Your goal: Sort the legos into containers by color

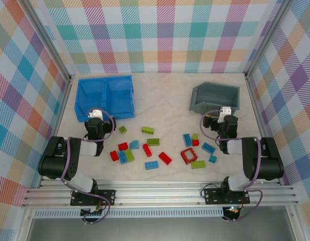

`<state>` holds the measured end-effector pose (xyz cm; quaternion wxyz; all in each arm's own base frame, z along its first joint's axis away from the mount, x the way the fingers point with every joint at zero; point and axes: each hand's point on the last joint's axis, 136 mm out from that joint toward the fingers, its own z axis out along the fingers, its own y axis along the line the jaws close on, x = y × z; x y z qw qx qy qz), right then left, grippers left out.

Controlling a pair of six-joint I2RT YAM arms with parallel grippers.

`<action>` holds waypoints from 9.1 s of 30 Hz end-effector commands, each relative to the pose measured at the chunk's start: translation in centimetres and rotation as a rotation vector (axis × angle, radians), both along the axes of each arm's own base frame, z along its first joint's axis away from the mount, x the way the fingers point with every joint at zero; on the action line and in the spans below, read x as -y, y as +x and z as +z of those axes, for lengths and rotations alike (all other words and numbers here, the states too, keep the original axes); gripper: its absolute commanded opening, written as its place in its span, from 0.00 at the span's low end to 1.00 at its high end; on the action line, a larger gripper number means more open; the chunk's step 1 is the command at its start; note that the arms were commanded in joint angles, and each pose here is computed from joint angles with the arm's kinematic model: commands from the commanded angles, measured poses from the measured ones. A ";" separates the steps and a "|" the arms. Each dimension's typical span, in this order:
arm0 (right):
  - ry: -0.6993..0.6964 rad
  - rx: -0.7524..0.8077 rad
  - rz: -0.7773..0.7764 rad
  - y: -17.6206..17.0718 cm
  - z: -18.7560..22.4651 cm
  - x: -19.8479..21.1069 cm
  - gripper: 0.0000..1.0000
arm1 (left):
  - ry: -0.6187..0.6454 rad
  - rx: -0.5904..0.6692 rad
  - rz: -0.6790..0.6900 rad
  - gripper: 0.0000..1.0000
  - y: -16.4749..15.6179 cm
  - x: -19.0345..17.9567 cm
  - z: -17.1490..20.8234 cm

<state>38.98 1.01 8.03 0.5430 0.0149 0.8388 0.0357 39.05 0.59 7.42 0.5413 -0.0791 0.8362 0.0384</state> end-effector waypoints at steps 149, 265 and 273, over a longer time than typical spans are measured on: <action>0.047 -0.881 0.004 11.3 4.1 -6.5 0.13 | -0.206 -0.670 -0.303 0.37 11.1 18.8 8.0; -0.058 -0.947 0.242 -20.5 -0.4 -17.5 0.35 | -0.624 -0.338 -0.639 0.63 -23.5 24.2 14.5; -0.193 -0.985 0.252 -19.3 -2.8 -17.6 0.33 | -0.566 -0.294 -0.708 0.63 -25.1 26.5 14.3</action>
